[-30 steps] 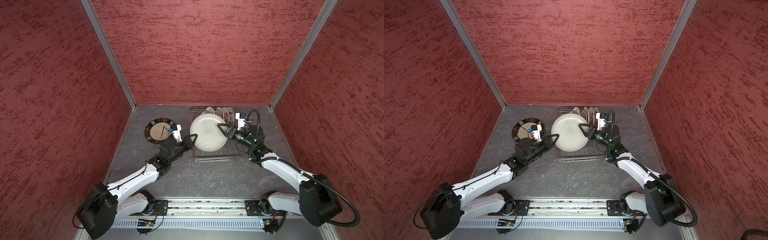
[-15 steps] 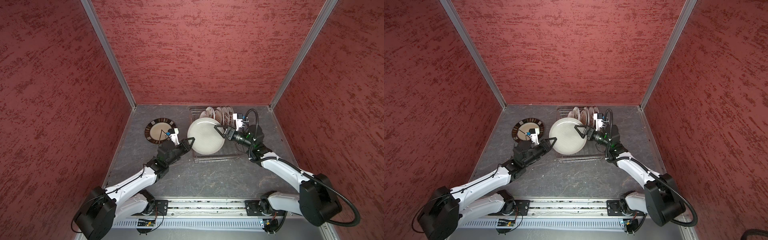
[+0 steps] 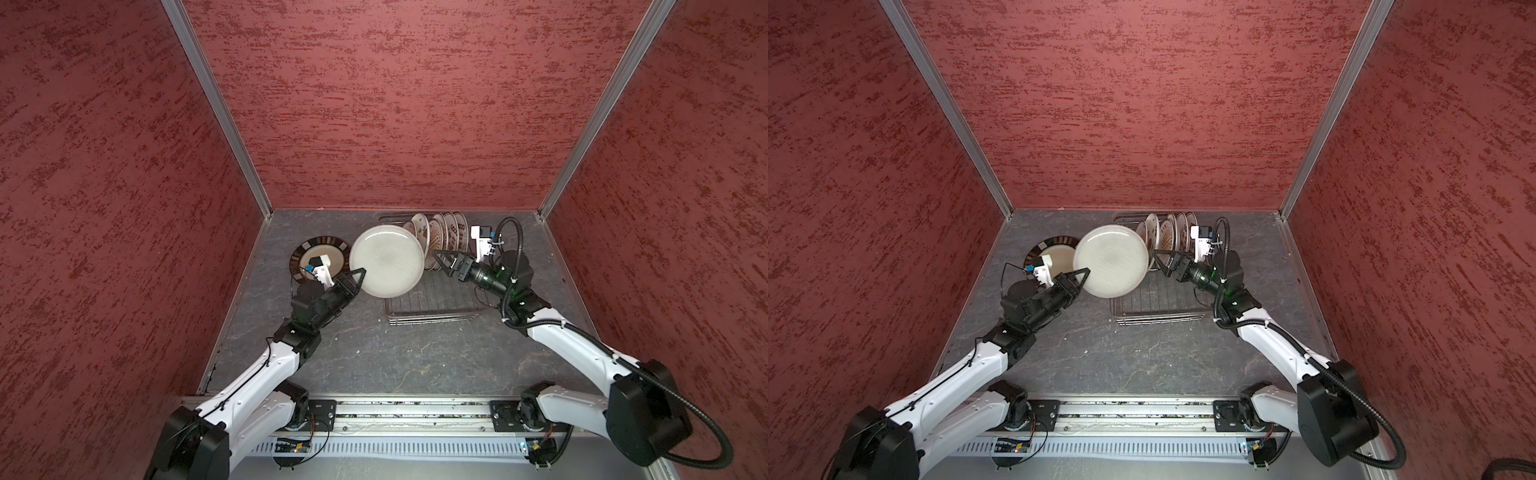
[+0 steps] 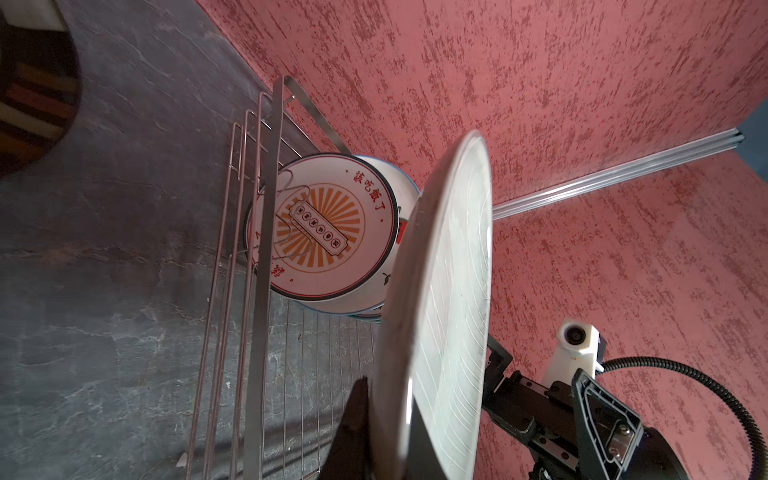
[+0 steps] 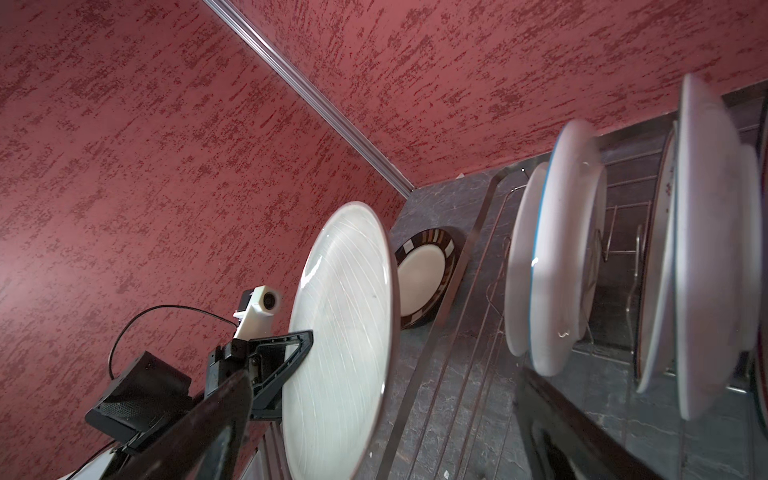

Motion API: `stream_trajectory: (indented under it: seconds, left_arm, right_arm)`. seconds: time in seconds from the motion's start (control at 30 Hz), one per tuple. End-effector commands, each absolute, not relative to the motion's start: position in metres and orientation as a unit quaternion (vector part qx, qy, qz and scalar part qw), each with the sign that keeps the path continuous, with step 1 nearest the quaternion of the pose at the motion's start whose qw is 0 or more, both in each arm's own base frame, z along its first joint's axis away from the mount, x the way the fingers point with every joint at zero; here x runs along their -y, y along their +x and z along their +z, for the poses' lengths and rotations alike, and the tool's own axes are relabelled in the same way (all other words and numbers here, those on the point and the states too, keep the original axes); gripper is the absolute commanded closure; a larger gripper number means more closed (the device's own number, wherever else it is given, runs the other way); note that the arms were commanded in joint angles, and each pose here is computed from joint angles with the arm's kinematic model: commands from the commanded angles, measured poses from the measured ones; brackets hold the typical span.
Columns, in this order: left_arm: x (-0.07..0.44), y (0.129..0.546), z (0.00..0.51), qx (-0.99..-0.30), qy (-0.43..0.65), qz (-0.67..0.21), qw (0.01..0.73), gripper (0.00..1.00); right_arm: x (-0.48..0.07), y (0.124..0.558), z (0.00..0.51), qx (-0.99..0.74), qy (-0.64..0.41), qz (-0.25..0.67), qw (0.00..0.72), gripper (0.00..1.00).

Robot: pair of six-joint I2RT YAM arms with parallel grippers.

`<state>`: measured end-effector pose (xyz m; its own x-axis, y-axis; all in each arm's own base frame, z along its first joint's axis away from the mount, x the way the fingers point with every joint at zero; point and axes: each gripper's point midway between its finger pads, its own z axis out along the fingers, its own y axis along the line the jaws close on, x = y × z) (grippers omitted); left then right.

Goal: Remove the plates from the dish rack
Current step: 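Open the right gripper while the left gripper carries the white plate away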

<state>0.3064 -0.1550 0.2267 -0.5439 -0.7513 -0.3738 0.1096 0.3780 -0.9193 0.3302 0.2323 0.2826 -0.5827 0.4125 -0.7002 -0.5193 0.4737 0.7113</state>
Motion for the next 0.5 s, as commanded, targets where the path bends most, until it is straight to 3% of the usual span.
stream_trajectory:
  seconds: [0.0, 0.47]
  left_arm:
    - [0.142, 0.304, 0.277, -0.654, -0.213, -0.559, 0.464, 1.0]
    - [0.077, 0.321, 0.266, -0.629, -0.287, -0.542, 0.477, 1.0]
  right_arm:
    - [-0.24, 0.333, 0.298, -0.733, -0.056, 0.485, 0.474, 0.01]
    - [-0.322, 0.334, 0.292, -0.781, -0.146, 0.379, 0.475, 0.01]
